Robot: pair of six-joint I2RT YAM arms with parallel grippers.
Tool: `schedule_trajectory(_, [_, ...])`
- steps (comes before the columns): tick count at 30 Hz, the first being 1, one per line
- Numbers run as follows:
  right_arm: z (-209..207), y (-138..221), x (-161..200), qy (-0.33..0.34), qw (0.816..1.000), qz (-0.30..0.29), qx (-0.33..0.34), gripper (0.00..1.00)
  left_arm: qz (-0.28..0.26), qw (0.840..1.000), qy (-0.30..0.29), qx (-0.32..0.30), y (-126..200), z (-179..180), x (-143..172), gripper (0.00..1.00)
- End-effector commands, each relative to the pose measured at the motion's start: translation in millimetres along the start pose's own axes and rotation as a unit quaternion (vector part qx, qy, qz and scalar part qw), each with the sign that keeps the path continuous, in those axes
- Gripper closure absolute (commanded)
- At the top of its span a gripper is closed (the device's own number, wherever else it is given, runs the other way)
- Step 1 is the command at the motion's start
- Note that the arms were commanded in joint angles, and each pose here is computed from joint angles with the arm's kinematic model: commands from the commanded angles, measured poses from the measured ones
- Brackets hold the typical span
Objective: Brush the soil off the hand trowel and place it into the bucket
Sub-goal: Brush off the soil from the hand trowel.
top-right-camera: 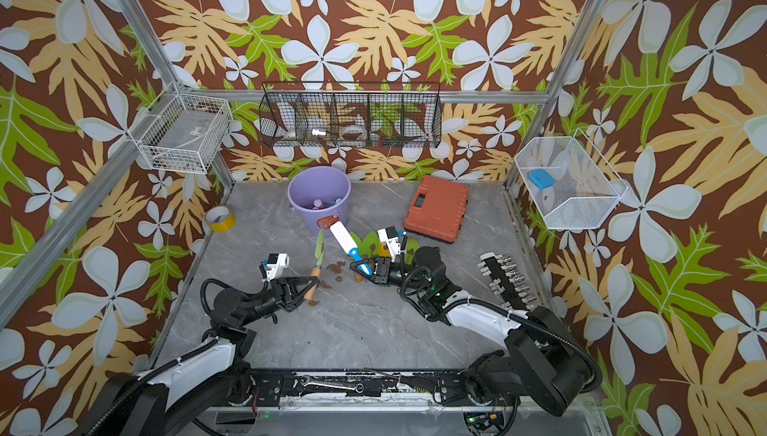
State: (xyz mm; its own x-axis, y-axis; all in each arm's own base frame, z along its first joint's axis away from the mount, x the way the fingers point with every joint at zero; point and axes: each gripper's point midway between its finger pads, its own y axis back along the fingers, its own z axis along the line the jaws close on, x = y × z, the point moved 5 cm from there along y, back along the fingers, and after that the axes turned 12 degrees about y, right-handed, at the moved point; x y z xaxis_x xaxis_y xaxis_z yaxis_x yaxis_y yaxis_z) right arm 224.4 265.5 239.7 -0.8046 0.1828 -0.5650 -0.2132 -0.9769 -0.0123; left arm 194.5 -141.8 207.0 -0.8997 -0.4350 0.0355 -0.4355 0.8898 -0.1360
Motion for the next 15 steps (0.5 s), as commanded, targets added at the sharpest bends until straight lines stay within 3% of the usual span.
schedule_trajectory(1, [23, 1, -8, 0.02, 0.998, -0.028, -0.048, 1.0, 0.027, 0.997, -0.032, 0.062, 0, -27, 8, 1.0])
schedule_trajectory(15, [33, -19, 15, 0.033, 0.998, 0.012, -0.059, 1.0, 0.028, 0.997, -0.001, 0.078, -3, -23, 0, 1.0])
